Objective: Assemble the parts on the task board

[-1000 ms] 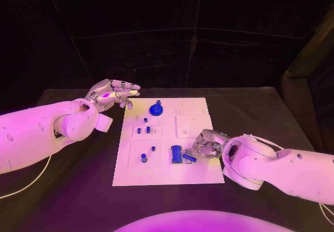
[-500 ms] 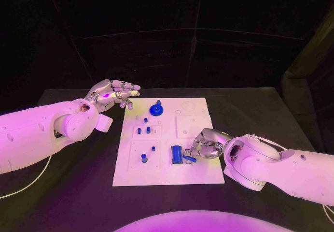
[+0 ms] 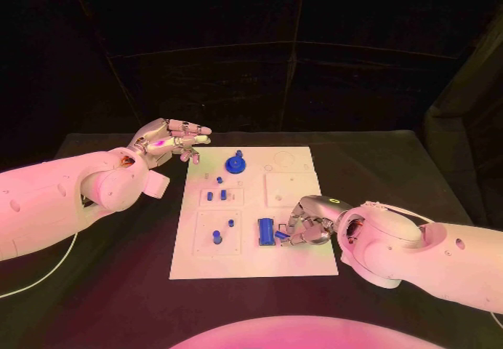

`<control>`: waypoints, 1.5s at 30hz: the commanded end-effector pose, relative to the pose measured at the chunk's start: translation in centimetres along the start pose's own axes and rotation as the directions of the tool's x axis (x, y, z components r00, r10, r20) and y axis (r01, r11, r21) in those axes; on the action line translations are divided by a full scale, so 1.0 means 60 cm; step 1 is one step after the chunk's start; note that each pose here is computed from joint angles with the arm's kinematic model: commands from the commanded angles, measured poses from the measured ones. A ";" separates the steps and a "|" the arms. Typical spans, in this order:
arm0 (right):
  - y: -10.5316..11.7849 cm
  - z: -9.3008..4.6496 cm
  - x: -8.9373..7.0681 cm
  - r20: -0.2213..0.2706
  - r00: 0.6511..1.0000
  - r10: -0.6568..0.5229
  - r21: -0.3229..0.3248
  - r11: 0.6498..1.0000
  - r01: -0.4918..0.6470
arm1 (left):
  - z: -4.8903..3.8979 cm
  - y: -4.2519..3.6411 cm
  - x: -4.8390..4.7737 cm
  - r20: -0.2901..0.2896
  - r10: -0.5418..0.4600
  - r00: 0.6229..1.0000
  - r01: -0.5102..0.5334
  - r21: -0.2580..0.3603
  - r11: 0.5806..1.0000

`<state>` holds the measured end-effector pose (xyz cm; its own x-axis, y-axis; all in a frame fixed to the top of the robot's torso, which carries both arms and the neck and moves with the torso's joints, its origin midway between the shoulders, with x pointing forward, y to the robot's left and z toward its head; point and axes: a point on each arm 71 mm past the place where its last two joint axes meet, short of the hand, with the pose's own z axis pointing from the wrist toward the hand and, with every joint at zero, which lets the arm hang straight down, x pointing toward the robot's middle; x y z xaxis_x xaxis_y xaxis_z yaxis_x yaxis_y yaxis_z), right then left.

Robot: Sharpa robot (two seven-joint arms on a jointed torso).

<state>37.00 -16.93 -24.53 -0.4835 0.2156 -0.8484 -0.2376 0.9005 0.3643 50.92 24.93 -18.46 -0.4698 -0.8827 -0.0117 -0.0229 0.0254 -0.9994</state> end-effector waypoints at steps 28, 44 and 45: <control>0.010 0.004 0.002 0.001 0.997 -0.075 -0.026 0.997 0.075 | 0.000 -0.002 0.001 -0.012 -0.008 1.000 0.008 0.004 1.000; -0.007 -0.012 -0.008 0.036 0.995 0.098 -0.014 0.995 -0.098 | 0.000 -0.001 0.001 -0.014 -0.008 1.000 0.008 0.000 1.000; -0.008 -0.013 -0.008 0.032 0.993 0.110 -0.009 0.994 -0.109 | 0.000 -0.001 0.001 -0.014 -0.008 1.000 0.008 0.000 1.000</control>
<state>36.75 -17.81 -24.16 -0.4675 0.2481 -0.8485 -0.2279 0.8935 0.3868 50.91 25.02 -18.49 -0.4711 -0.8820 -0.0108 -0.0266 0.0265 -0.9993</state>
